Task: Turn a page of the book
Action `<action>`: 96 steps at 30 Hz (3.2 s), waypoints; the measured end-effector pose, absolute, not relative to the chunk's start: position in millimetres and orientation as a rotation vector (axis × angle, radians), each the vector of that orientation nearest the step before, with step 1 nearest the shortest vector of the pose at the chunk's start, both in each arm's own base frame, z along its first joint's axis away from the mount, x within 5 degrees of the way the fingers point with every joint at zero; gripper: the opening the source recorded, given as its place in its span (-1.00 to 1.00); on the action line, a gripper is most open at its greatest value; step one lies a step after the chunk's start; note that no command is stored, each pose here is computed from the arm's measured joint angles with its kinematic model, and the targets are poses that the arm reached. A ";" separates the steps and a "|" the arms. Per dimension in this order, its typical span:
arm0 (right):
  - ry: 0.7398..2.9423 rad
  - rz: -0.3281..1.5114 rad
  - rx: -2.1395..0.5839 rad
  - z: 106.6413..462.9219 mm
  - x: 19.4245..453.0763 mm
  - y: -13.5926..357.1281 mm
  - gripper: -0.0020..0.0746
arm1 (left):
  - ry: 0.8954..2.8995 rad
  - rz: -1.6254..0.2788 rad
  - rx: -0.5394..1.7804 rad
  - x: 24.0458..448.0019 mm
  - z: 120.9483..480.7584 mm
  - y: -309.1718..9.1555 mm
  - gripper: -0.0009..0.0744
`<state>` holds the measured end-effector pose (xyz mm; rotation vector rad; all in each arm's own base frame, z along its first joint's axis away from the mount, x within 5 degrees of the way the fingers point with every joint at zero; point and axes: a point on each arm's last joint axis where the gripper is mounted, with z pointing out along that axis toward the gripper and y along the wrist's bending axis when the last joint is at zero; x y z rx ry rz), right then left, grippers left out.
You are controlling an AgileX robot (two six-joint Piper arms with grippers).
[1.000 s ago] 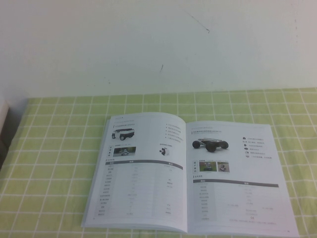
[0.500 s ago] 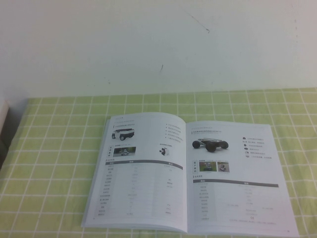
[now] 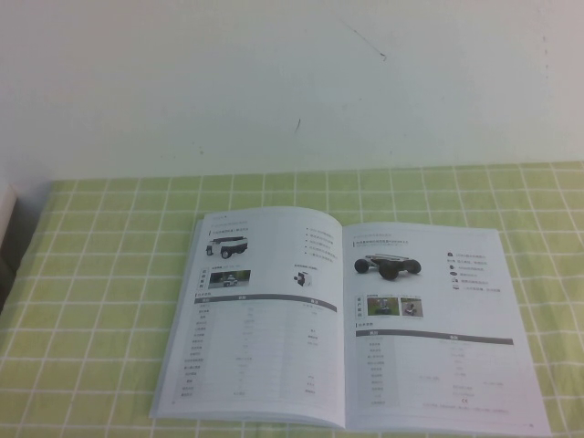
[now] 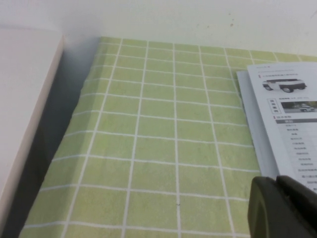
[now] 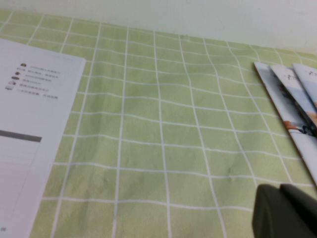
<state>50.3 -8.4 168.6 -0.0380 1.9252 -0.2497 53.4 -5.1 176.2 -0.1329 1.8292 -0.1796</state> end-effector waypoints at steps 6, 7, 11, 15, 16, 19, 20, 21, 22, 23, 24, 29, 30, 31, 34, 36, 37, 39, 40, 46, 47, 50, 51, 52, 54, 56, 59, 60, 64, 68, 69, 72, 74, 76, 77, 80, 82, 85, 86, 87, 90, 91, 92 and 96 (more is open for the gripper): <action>1.925 -0.250 -0.038 168.6 50.3 -8.4 -0.96 | 1.834 -0.227 -0.078 53.0 176.2 -8.5 -0.99; 1.925 -0.250 -0.038 168.6 50.3 -8.4 -0.96 | 1.834 -0.227 -0.078 53.0 176.2 -8.5 -0.99; 1.925 -0.250 -0.038 168.6 50.3 -8.4 -0.96 | 1.834 -0.224 -0.081 53.0 176.2 -8.3 -0.99; 1.925 -0.250 -0.038 168.6 50.3 -8.4 -0.96 | 1.831 -0.197 -0.117 53.3 176.2 -6.2 -0.99; 1.925 -0.250 -0.038 168.6 50.3 -8.4 -0.96 | 1.831 -0.192 -0.123 53.3 176.2 -5.9 -0.99; 1.925 -0.250 -0.038 168.6 50.3 -8.4 -0.96 | 1.831 -0.192 -0.124 53.3 176.2 -5.8 -0.99; 1.925 -0.250 -0.038 168.6 50.3 -8.4 -0.96 | 1.831 -0.192 -0.124 53.3 176.2 -5.8 -0.99; 1.925 -0.250 -0.038 168.6 50.3 -8.4 -0.96 | 1.831 -0.192 -0.124 53.3 176.2 -5.8 -0.99; 1.925 -0.250 -0.038 168.6 50.3 -8.4 -0.96 | 1.831 -0.192 -0.124 53.3 176.2 -5.8 -0.99; 1.925 -0.250 -0.038 168.6 50.3 -8.4 -0.96 | 1.831 -0.192 -0.124 53.3 176.2 -5.8 -0.99; 1.925 -0.249 -0.036 168.6 50.3 -8.4 -0.96 | 1.831 -0.192 -0.124 53.3 176.2 -5.8 -0.99; 1.925 -0.249 -0.036 168.6 50.3 -8.4 -0.96 | 1.831 -0.192 -0.124 53.3 176.2 -5.8 -0.99; 1.925 -0.249 -0.036 168.6 50.3 -8.4 -0.96 | 1.831 -0.192 -0.124 53.3 176.2 -5.8 -0.99; 1.925 -0.249 -0.036 168.6 50.3 -8.4 -0.96 | 1.831 -0.192 -0.124 53.3 176.2 -5.8 -0.99; 1.925 -0.249 -0.036 168.6 50.3 -8.4 -0.96 | 1.831 -0.192 -0.124 53.3 176.2 -5.8 -0.99; 1.925 -0.249 -0.036 168.6 50.3 -8.4 -0.96 | 1.831 -0.192 -0.124 53.3 176.2 -5.8 -0.99; 1.925 -0.249 -0.036 168.6 50.3 -8.4 -0.96 | 1.831 -0.192 -0.124 53.3 176.2 -5.8 -0.99; 1.925 -0.249 -0.036 168.6 50.3 -8.4 -0.96 | 1.831 -0.192 -0.124 53.3 176.2 -5.8 -0.99; 1.925 -0.249 -0.036 168.6 50.3 -8.4 -0.96 | 1.831 -0.192 -0.124 53.3 176.2 -5.8 -0.99; 1.925 -0.249 -0.036 168.6 50.3 -8.4 -0.96 | 1.831 -0.192 -0.124 53.3 176.2 -5.8 -0.99; 1.925 -0.249 -0.036 168.6 50.3 -8.4 -0.96 | 1.831 -0.192 -0.124 53.3 176.2 -5.8 -0.99; 1.925 -0.249 -0.036 168.6 50.3 -8.4 -0.96 | 1.831 -0.192 -0.124 53.3 176.2 -5.8 -0.99; 1.925 -0.249 -0.036 168.6 50.3 -8.4 -0.96 | 1.831 -0.192 -0.124 53.3 176.2 -5.8 -0.99; 1.925 -0.249 -0.036 168.6 50.3 -8.4 -0.96 | 1.831 -0.192 -0.124 53.3 176.2 -5.8 -0.99; 1.925 -0.249 -0.036 168.6 50.3 -8.4 -0.96 | 1.831 -0.192 -0.124 53.3 176.2 -5.8 -0.99; 1.925 -0.249 -0.036 168.6 50.3 -8.4 -0.96 | 1.831 -0.192 -0.124 53.3 176.2 -5.8 -0.99; 1.925 -0.249 -0.036 168.6 50.3 -8.4 -0.96 | 1.831 -0.192 -0.124 53.3 176.2 -5.8 -0.99; 1.925 -0.249 -0.036 168.6 50.3 -8.4 -0.96 | 1.831 -0.192 -0.124 53.3 176.2 -5.8 -0.99; 1.925 -0.249 -0.036 168.6 50.3 -8.4 -0.96 | 1.831 -0.192 -0.124 53.3 176.2 -5.8 -0.99; 1.925 -0.249 -0.036 168.6 50.3 -8.4 -0.96 | 1.831 -0.192 -0.124 53.3 176.2 -5.8 -0.99; 1.925 -0.249 -0.036 168.6 50.3 -8.4 -0.96 | 1.831 -0.192 -0.124 53.3 176.2 -5.8 -0.99; 1.925 -0.249 -0.036 168.6 50.3 -8.4 -0.96 | 1.831 -0.192 -0.124 53.3 176.2 -5.8 -0.99; 1.925 -0.249 -0.036 168.6 50.3 -8.4 -0.96 | 1.831 -0.192 -0.124 53.3 176.2 -5.8 -0.99; 1.925 -0.249 -0.036 168.6 50.3 -8.4 -0.96 | 1.831 -0.192 -0.124 53.3 176.2 -5.8 -0.99; 1.925 -0.249 -0.036 168.6 50.3 -8.4 -0.96 | 1.831 -0.192 -0.124 53.3 176.2 -5.8 -0.99; 1.925 -0.249 -0.036 168.6 50.3 -8.4 -0.96 | 1.831 -0.192 -0.124 53.3 176.2 -5.8 -0.99; 1.925 -0.249 -0.036 168.6 50.3 -8.4 -0.96 | 1.831 -0.192 -0.124 53.3 176.2 -5.8 -0.99; 1.925 -0.249 -0.036 168.6 50.3 -8.4 -0.96 | 1.831 -0.192 -0.124 53.3 176.2 -5.8 -0.99; 1.925 -0.249 -0.036 168.6 50.3 -8.4 -0.96 | 1.831 -0.192 -0.124 53.3 176.2 -5.8 -0.99; 1.925 -0.249 -0.036 168.6 50.3 -8.4 -0.96 | 1.831 -0.192 -0.124 53.3 176.2 -5.8 -0.99; 1.925 -0.249 -0.036 168.6 50.3 -8.4 -0.96 | 1.831 -0.192 -0.124 53.3 176.2 -5.8 -0.99; 1.925 -0.249 -0.036 168.6 50.3 -8.4 -0.96 | 1.831 -0.192 -0.124 53.3 176.2 -5.8 -0.99; 1.925 -0.249 -0.036 168.6 50.3 -8.4 -0.96 | 1.831 -0.192 -0.124 53.3 176.2 -5.8 -0.99; 1.925 -0.249 -0.036 168.6 50.3 -8.4 -0.96 | 1.831 -0.192 -0.124 53.3 176.2 -5.8 -0.99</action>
